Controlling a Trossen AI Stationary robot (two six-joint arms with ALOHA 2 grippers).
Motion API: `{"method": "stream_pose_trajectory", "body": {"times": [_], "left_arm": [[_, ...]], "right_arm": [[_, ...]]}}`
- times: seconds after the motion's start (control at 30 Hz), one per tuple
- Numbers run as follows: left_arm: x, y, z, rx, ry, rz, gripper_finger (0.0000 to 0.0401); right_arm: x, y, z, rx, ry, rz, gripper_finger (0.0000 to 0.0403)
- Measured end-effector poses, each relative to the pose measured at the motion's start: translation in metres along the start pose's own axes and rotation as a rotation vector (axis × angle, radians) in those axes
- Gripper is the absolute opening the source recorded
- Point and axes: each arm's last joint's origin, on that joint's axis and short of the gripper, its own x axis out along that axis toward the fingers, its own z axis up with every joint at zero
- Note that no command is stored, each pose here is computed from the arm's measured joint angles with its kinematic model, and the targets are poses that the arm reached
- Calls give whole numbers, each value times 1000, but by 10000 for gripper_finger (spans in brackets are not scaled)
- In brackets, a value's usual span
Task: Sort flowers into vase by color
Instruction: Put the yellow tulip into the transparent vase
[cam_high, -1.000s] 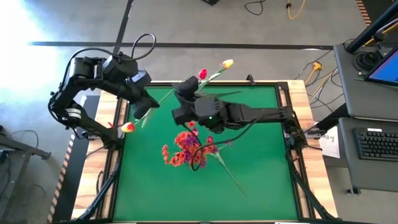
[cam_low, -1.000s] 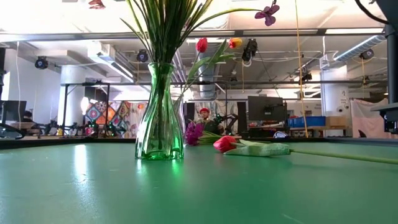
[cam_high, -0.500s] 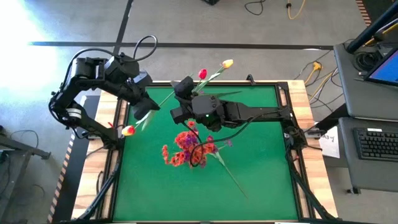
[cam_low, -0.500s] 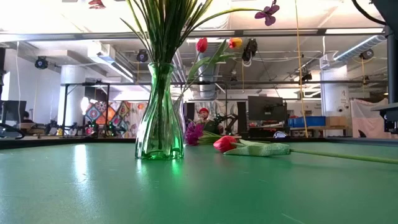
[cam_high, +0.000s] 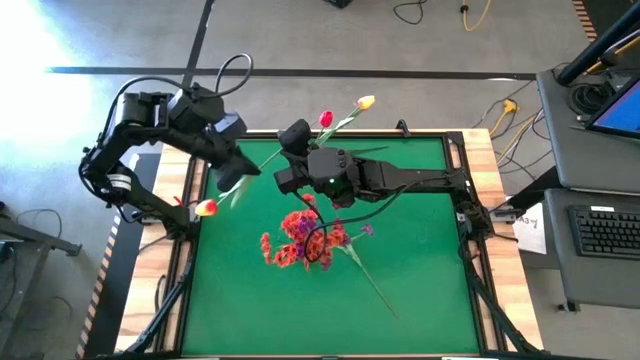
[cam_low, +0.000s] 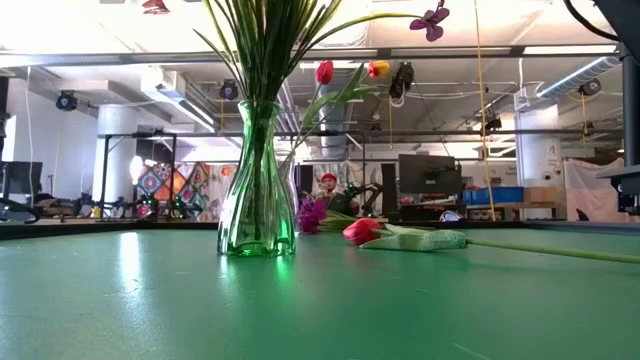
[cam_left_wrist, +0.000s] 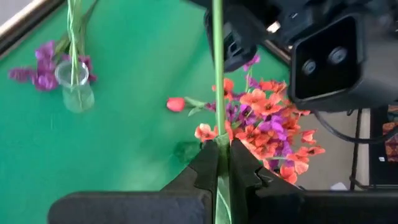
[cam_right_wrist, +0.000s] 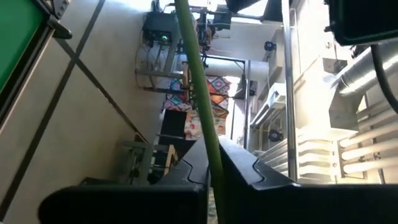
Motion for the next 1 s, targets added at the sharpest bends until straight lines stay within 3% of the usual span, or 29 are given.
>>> {"method": "stream_pose_trajectory", "body": {"times": [0.2,0.43,0.57,0.7,0.8,1.0], "left_arm": [[0,-3,5,72,-56,-24,28],[-1,-7,11,151,-128,-53,114],[-6,-12,21,224,-250,-73,161],[-18,-20,34,364,-448,-70,192],[-32,-26,42,563,-593,-46,203],[-56,-29,39,874,-680,34,205]], "right_arm": [[0,0,-1,-37,21,0,9],[-11,-10,-16,-80,51,32,9],[-26,-18,-36,-14,34,97,9],[-43,-37,-71,236,-26,147,9],[-58,-55,-105,501,-103,193,9],[-77,-76,-152,980,-334,379,9]]}}
